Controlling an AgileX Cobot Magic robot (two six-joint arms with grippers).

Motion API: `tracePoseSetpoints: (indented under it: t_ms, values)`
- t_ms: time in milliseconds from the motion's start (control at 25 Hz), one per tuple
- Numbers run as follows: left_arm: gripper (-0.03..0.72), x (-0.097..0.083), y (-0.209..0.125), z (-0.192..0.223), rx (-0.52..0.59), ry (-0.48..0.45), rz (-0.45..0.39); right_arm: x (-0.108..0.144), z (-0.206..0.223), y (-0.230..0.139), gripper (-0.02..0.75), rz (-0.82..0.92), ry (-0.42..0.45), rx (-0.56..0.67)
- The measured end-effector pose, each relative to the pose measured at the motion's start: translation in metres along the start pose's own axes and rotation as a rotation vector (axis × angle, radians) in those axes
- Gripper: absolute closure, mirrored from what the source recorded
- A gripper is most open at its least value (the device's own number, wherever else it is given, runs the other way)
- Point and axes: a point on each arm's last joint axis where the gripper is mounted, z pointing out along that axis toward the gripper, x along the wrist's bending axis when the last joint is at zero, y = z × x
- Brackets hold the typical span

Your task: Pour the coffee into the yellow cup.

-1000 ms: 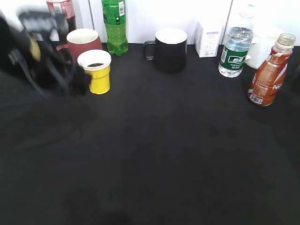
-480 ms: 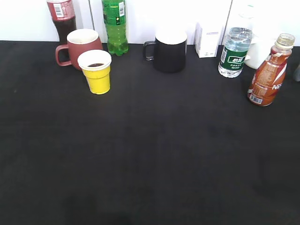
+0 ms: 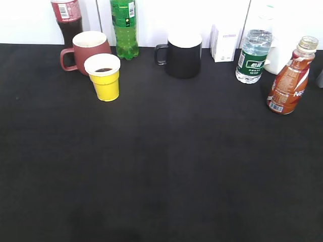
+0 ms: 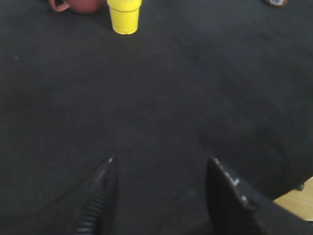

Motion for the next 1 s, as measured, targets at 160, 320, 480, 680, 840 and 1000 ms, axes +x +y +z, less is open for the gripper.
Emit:
tracePoseSetpoints:
  t_ms: [160, 320, 480, 680, 840, 1000]
  values:
    - [0.253, 0.0, 0.0, 0.0, 0.0, 0.0, 0.001, 0.0, 0.0, 0.0, 0.175, 0.002, 0.0, -0.003]
    - [0.253, 0.0, 0.0, 0.0, -0.002, 0.014, -0.008, 0.0, 0.0, 0.0, 0.175, 0.002, 0.0, -0.005]
    - [0.253, 0.0, -0.001, -0.002, -0.017, 0.196, -0.112, 0.0, -0.013, -0.007, 0.176, 0.003, 0.004, -0.105]
    - [0.253, -0.004, -0.007, -0.012, -0.106, 0.409, -0.225, 0.0, -0.014, -0.008, 0.177, 0.004, 0.008, -0.116]
    - [0.253, -0.005, -0.007, -0.012, -0.116, 0.512, -0.279, 0.0, -0.014, -0.008, 0.177, 0.006, 0.009, -0.117]
    - [0.253, -0.005, -0.007, -0.012, -0.116, 0.517, -0.281, 0.0, -0.014, -0.007, 0.177, 0.006, 0.009, -0.118]
